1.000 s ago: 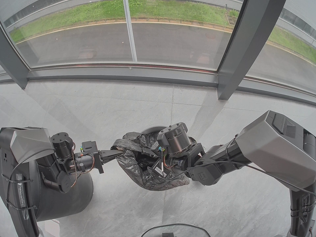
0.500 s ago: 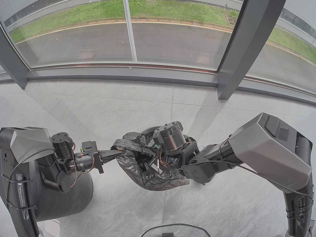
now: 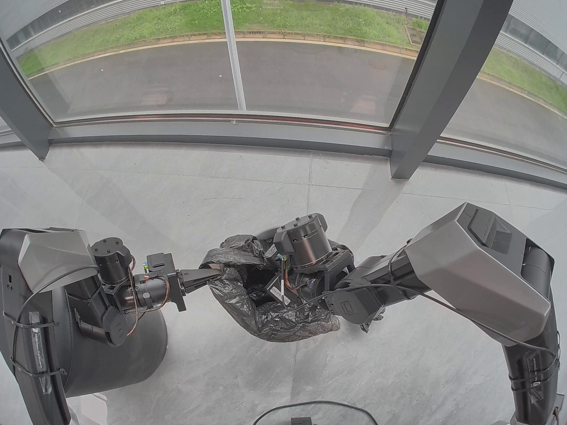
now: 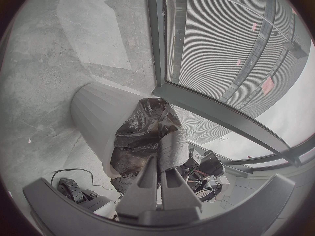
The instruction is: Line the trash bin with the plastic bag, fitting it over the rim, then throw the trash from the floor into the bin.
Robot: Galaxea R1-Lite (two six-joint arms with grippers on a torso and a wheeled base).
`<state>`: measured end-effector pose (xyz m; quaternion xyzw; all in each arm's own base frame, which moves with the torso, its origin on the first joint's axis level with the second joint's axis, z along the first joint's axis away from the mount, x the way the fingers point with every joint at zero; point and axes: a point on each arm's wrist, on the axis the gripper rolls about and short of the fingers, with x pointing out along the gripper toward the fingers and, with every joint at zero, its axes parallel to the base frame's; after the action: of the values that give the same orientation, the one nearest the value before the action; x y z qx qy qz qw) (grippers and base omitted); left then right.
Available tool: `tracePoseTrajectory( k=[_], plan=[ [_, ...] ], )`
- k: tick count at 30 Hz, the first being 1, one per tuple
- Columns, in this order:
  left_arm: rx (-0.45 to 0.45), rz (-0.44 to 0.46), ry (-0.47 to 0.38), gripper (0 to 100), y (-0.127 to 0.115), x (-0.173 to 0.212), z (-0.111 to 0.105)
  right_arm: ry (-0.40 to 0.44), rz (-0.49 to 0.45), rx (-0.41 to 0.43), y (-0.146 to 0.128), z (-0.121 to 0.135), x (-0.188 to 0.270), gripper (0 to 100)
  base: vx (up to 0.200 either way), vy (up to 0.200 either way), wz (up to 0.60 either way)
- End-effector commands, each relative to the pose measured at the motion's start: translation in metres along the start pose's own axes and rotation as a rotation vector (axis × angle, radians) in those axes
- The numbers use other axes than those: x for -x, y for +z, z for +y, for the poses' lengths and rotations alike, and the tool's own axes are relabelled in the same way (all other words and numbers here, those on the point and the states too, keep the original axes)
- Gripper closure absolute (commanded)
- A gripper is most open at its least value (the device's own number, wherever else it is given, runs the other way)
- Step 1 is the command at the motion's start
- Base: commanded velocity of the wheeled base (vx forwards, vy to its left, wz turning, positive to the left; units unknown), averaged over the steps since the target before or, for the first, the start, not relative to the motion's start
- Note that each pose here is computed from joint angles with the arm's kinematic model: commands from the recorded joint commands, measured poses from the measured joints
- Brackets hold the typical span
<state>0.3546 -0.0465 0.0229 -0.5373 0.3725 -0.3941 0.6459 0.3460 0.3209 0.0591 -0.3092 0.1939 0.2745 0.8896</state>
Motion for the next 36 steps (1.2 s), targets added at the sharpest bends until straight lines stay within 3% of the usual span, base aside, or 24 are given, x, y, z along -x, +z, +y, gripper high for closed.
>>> tracePoseTrajectory(
  k=[1,9,15,23,26,34,36],
  plan=[
    [0.002,0.000,0.001,100,0.000,0.000,0.000,-0.009,-0.007,-0.001,0.003,-0.001,0.002,100,0.000,0.000,0.00],
    [-0.028,-0.003,-0.002,100,-0.006,0.004,-0.010,-0.022,-0.028,-0.019,0.011,-0.009,0.015,100,0.000,0.000,0.00],
    [-0.174,-0.010,-0.010,100,-0.013,0.011,-0.027,-0.046,-0.053,-0.040,0.019,-0.024,0.027,100,0.000,0.000,0.00],
    [-0.285,-0.014,-0.011,100,-0.018,0.015,-0.034,-0.065,-0.058,-0.052,0.020,-0.033,0.028,100,0.000,0.000,0.00],
    [-0.412,-0.012,-0.019,100,-0.022,0.017,-0.044,-0.073,-0.062,-0.058,0.021,-0.037,0.030,100,0.000,0.000,0.00],
    [-0.599,-0.026,-0.027,100,-0.023,0.018,-0.056,-0.074,-0.061,-0.059,0.021,-0.037,0.029,100,0.000,0.000,0.00],
    [-0.669,-0.068,-0.009,100,-0.024,0.017,-0.061,-0.075,-0.060,-0.060,0.020,-0.038,0.029,100,0.000,0.000,0.00]
  ],
)
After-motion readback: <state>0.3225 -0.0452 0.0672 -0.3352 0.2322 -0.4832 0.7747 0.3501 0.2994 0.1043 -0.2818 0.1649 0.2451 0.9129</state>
